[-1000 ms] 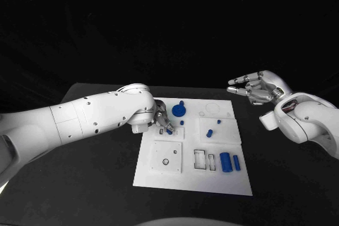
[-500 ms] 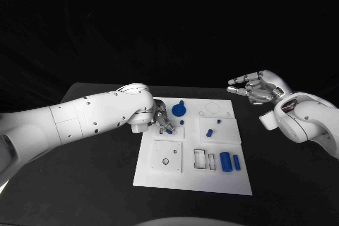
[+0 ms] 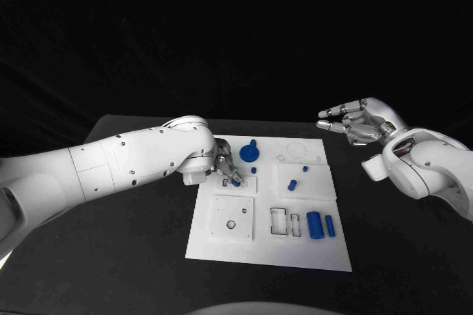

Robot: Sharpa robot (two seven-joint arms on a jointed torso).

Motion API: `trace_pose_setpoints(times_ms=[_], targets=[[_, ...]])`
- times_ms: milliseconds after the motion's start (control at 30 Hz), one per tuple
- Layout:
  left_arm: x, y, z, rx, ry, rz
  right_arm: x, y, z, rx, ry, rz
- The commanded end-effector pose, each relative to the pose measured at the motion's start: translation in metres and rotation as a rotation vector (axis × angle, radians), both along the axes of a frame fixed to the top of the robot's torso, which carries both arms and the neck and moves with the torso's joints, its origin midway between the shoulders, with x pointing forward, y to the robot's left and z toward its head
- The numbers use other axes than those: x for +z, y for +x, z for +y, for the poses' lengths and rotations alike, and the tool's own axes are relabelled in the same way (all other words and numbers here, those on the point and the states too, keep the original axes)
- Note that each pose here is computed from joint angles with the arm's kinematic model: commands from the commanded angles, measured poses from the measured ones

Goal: Assemble the parts on the task board

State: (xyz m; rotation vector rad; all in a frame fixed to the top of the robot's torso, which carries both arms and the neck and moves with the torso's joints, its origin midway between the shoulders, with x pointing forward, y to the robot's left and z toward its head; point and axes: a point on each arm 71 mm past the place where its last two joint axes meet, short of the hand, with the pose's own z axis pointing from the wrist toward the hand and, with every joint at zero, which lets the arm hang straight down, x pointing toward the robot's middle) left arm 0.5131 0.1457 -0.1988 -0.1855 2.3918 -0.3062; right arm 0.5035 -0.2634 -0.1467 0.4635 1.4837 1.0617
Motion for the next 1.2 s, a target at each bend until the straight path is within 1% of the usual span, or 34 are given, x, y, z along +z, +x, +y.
trace_pose_setpoints(times_ms=[33, 267, 667, 1200], targets=[[-0.0028, -0.0017, 0.0079, 0.065, 0.105, 0.036, -0.0004, -0.0006, 0.0018, 0.019, -0.001, 0.000], [-0.0034, -0.0020, 0.0059, 0.054, 0.113, 0.045, -0.0004, -0.0007, 0.0018, 0.019, -0.001, 0.001], [-0.0063, -0.0011, 0.0029, 0.035, 0.124, 0.092, -0.0009, -0.0005, 0.0026, 0.022, -0.001, 0.002], [-0.0081, 0.0028, 0.0004, 0.041, 0.122, 0.104, -0.0007, -0.0014, 0.0033, 0.025, -0.002, 0.002]])
